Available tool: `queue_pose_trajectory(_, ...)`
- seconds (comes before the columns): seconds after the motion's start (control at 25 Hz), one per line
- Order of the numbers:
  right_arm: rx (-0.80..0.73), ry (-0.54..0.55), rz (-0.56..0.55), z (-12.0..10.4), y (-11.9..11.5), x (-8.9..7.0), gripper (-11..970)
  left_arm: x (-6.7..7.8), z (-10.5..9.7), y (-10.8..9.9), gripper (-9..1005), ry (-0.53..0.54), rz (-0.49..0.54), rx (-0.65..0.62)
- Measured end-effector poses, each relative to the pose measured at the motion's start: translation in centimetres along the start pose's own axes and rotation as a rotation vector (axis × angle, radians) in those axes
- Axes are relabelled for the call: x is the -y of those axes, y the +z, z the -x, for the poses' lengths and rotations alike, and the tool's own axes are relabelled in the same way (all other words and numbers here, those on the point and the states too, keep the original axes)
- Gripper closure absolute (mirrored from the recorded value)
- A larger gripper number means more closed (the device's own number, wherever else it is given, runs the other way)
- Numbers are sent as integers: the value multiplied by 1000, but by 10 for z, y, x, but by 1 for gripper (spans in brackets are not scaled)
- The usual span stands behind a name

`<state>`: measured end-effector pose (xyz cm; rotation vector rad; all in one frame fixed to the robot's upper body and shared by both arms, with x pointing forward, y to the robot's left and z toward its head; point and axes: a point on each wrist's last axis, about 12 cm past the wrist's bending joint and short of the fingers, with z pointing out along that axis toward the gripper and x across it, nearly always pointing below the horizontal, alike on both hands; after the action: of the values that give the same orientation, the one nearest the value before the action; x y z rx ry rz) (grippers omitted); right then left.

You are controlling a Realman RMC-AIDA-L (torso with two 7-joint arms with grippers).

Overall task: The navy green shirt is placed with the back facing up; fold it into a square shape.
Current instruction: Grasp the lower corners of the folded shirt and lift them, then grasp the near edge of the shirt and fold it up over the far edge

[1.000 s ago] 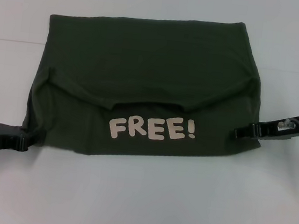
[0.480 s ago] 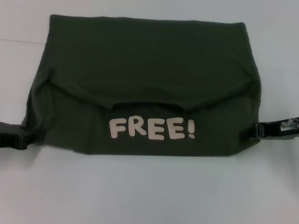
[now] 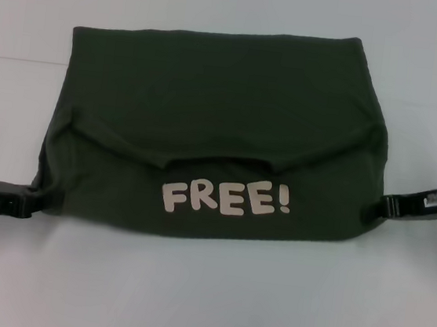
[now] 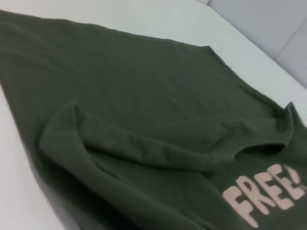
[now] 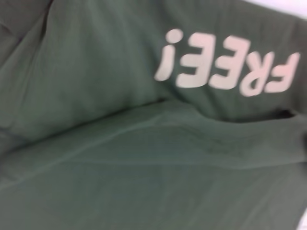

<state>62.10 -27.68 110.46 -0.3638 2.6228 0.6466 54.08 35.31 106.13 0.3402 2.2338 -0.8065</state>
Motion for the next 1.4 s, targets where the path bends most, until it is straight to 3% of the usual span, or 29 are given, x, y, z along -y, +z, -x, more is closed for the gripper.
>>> queue_pose_trajectory(0.36,-156,-68,202,-42,-22,5,915,7,11,-31,929,-142,-129,-225)
queue_pose_trajectory(0.64,-293,-150,391,-90,-30,-1,916,18,3,-53,928,-253,-236,-389)
queue_pose_trajectory(0.88,-359,-215,525,-118,-39,-4,916,25,-7,-64,928,-294,-296,-496)
queue_pose_trajectory(1.16,-386,-235,559,-129,-36,-6,916,31,-23,-71,929,-329,-341,-565)
queue_pose_trajectory(1.4,-326,-195,545,-124,-33,-6,915,31,-19,-72,929,-339,-392,-495)
